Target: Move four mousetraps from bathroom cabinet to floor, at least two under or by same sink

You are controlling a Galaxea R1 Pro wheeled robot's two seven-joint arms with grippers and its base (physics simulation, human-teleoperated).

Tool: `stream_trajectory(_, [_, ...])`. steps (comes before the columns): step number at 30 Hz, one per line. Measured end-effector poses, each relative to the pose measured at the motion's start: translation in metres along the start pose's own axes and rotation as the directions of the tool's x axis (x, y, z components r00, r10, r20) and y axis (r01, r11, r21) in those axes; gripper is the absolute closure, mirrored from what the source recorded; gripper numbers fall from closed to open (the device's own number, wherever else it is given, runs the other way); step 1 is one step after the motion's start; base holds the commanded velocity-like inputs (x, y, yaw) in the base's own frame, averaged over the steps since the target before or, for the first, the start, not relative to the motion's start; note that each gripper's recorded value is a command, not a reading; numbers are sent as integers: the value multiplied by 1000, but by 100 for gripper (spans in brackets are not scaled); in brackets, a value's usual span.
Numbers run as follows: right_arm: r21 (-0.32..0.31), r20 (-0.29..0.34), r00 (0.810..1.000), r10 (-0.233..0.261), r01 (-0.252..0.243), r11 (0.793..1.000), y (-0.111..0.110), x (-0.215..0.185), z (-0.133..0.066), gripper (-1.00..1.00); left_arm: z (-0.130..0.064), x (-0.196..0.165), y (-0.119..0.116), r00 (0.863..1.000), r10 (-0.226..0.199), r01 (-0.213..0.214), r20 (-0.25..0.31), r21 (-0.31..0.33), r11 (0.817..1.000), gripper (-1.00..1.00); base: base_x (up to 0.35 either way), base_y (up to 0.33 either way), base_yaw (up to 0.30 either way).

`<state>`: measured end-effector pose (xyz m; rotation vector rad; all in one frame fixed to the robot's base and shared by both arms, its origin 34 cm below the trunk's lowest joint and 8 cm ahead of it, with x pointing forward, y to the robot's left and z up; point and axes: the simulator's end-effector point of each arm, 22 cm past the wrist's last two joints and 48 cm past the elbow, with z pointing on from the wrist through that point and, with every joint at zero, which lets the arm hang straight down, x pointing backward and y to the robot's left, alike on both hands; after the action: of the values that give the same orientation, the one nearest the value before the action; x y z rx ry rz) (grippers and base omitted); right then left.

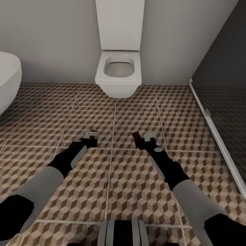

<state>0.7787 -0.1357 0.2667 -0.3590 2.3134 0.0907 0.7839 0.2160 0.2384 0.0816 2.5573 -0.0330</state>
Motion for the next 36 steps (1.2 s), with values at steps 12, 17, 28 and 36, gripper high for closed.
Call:
stream_trajectory(12, [-15, -56, 998, 12, -13, 1000, 7, 45, 21, 100, 29, 43, -1, 998, -2, 2, -67, 4, 1000, 100, 0, 0, 0])
stream_trajectory(17, [-21, -66, 998, 19, -20, 1000, 11, 61, 29, 100, 40, 62, -2, 995, -3, 3, -96, 5, 1000, 100, 0, 0, 0])
stream_trajectory(28, [-28, -94, 995, 23, -26, 999, 15, 84, 38, 100, 53, 81, -4, 992, -3, 5, -123, 9, 1000, 100, 0, 0, 0])
stream_trajectory(36, [-32, -106, 994, 25, -29, 999, 17, 93, 40, 100, 57, 90, -4, 991, -4, 5, -134, 10, 1000, 100, 7, 3, 0])
